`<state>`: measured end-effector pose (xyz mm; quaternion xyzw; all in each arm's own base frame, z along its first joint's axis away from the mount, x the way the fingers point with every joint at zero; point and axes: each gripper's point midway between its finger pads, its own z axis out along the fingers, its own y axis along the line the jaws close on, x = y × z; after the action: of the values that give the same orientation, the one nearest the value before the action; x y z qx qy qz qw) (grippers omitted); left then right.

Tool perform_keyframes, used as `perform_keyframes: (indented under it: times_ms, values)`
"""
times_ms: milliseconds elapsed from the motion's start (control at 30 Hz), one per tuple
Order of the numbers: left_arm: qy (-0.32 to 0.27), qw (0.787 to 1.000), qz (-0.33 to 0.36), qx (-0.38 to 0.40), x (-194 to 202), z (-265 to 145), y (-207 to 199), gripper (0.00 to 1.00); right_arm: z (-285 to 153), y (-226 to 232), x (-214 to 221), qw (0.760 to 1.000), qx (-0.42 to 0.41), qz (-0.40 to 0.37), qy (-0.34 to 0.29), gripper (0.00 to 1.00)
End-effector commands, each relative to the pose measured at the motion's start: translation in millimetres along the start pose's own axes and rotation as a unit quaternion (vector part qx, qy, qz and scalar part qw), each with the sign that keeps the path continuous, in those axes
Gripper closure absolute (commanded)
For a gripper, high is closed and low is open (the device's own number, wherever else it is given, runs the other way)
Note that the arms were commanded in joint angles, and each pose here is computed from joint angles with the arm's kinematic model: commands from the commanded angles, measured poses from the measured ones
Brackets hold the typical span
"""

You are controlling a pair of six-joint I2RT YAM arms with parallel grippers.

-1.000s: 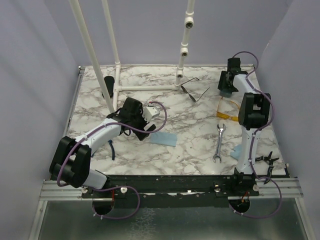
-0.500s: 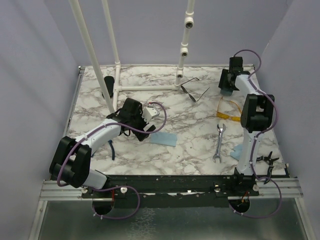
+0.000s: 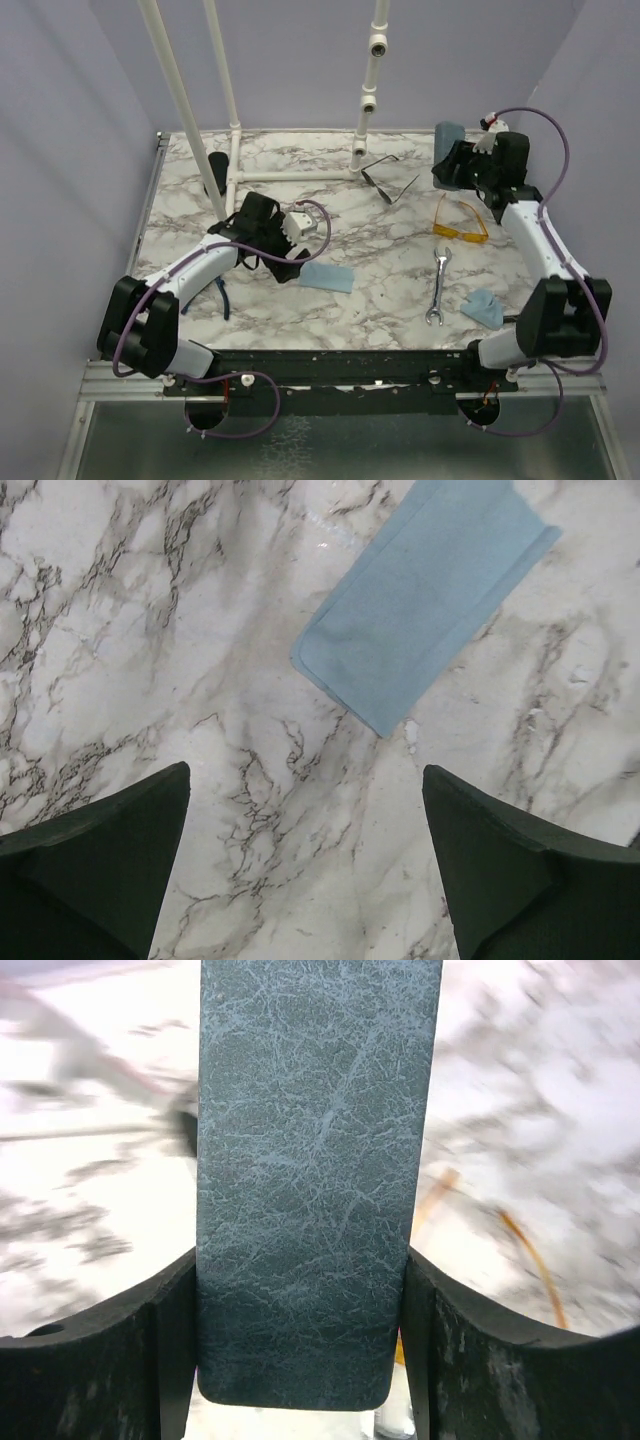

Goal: Organize the sunglasses
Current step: Open the sunglasses case at the center of the board.

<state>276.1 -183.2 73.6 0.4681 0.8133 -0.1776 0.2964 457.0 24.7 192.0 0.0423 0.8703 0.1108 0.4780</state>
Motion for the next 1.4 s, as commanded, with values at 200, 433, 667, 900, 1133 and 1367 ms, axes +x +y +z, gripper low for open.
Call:
perform_keyframes:
  times_ms: [200,433,667,900,1133,1367]
  values:
    - [-0.119,0.981,0.067,0.137,-92.2,-110.5,-64.5,0.01,-191.6,250.7,60.8,0.829,-0.505,-0.228,-0.077,0.99]
    - [-0.181,0.962,0.075,0.193,-116.0,-187.8,-116.1,0.01,-288.2,302.9,71.3,0.726,-0.639,-0.211,-0.141,0.99]
    - [-0.328,0.929,0.156,0.071,-149.0,-256.2,-122.8,0.01,-313.3,315.0,69.0,0.705,-0.66,-0.201,-0.161,1.0]
    - [-0.422,0.771,0.419,-0.228,-163.4,-335.0,-97.7,0.01,-248.6,315.6,29.9,0.868,-0.495,0.037,-0.035,1.0]
    - [-0.231,0.444,0.725,-0.474,-157.0,-343.8,-73.8,0.01,-263.8,348.8,35.4,0.812,-0.571,0.119,0.037,0.99]
    - [-0.123,0.29,0.811,-0.493,-159.9,-315.0,-68.2,0.01,-277.9,380.2,47.4,0.801,-0.59,0.087,0.053,0.99]
